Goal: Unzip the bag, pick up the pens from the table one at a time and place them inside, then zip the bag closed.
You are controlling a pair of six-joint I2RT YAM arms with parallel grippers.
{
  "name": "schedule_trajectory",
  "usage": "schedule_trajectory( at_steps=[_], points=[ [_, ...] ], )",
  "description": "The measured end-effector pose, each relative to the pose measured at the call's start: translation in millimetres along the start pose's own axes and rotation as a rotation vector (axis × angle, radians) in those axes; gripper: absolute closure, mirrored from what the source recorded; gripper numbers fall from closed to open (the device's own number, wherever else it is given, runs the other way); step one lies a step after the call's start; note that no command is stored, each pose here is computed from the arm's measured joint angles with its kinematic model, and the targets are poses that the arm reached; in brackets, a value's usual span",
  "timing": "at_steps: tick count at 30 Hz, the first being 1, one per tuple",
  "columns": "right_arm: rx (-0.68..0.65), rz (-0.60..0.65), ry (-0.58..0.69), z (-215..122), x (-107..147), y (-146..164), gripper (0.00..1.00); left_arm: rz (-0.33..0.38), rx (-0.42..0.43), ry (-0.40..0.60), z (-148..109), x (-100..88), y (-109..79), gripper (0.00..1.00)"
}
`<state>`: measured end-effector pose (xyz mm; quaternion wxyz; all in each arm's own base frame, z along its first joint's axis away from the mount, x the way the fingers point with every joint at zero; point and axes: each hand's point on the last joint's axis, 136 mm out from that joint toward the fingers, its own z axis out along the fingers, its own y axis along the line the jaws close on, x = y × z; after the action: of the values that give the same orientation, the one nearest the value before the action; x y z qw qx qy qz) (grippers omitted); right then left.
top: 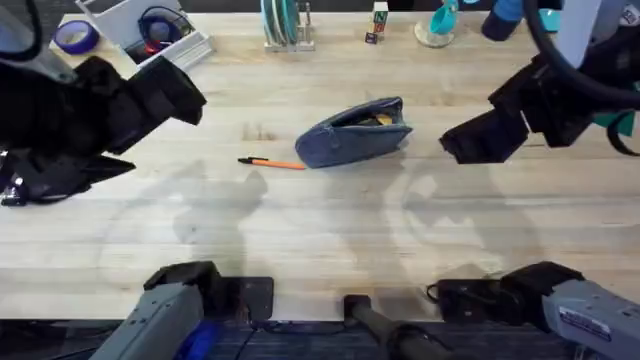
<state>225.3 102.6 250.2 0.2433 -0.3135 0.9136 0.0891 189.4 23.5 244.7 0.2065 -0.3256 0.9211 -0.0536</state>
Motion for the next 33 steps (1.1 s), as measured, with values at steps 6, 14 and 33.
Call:
schedule_trajectory(
  at_steps=[6,14,33],
  points=[
    [0.000,0.000,0.000,0,0,0,0.005,-0.085,-0.044,0.078,17,-0.7,-1.1,0.005],
    [0.001,-0.001,-0.003,0,-1,0,0.005,-0.227,-0.132,0.188,34,7.8,3.5,0.006],
    [0.002,-0.001,-0.006,0,-1,0,0.007,-0.491,-0.107,0.206,127,72.2,-51.5,0.004]
  ],
)
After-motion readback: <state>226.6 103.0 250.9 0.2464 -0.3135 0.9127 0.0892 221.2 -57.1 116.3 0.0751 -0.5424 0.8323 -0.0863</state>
